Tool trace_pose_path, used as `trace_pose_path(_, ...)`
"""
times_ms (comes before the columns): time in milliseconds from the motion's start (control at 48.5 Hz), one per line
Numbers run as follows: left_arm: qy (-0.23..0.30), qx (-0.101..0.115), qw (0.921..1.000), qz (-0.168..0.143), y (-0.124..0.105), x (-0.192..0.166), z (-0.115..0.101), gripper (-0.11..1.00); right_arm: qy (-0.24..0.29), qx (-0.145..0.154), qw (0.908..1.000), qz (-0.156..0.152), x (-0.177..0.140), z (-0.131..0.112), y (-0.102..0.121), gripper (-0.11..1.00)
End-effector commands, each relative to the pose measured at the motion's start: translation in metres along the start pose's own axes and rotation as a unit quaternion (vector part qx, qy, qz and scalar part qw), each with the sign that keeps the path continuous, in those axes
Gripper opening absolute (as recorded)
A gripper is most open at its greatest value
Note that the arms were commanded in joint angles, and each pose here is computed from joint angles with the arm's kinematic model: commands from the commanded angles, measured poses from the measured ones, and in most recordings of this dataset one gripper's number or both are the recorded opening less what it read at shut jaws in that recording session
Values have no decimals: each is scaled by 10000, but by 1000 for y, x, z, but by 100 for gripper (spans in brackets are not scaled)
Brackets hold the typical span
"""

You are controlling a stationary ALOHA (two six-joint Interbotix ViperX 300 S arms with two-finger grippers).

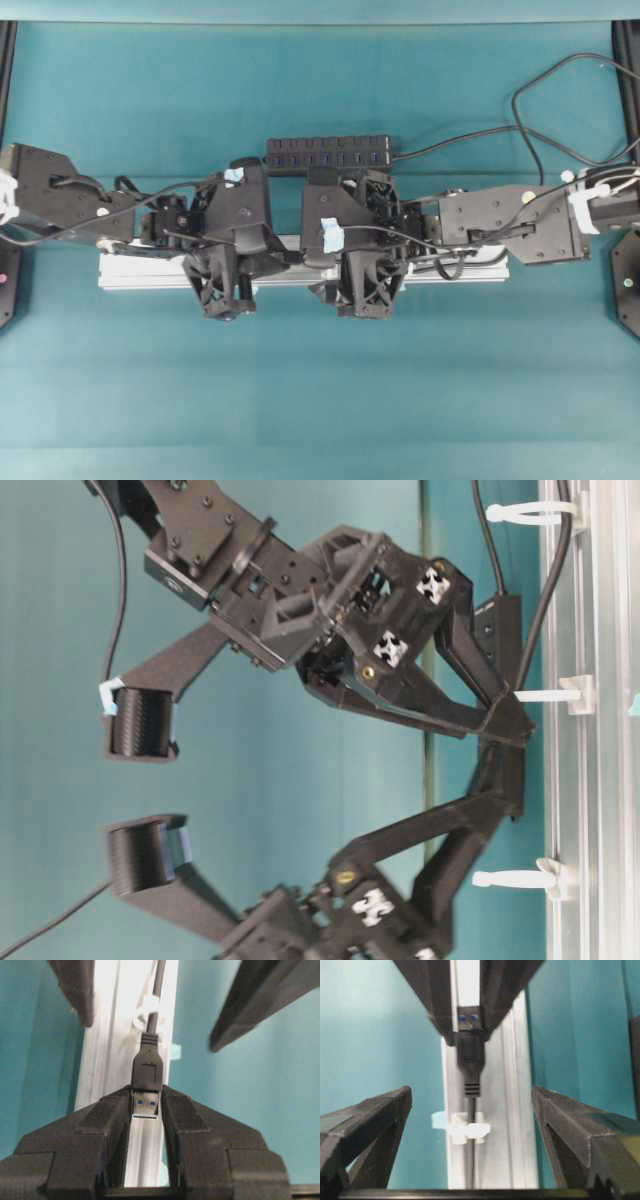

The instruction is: Pass the USB cable through three rings with both arms.

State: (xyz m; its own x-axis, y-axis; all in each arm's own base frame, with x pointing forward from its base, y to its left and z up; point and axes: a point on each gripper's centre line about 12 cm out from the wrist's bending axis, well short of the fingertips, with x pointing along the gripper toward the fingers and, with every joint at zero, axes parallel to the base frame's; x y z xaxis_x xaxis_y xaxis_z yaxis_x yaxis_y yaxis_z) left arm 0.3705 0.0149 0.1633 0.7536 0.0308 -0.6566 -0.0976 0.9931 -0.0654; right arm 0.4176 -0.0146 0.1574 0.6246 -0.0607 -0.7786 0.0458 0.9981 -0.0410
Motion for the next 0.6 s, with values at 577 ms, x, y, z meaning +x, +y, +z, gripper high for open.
trace_pose_path(577, -150, 83, 9998, -44, -5, -12, 14, 23, -319, -42, 9995, 21, 5, 14, -1, 25)
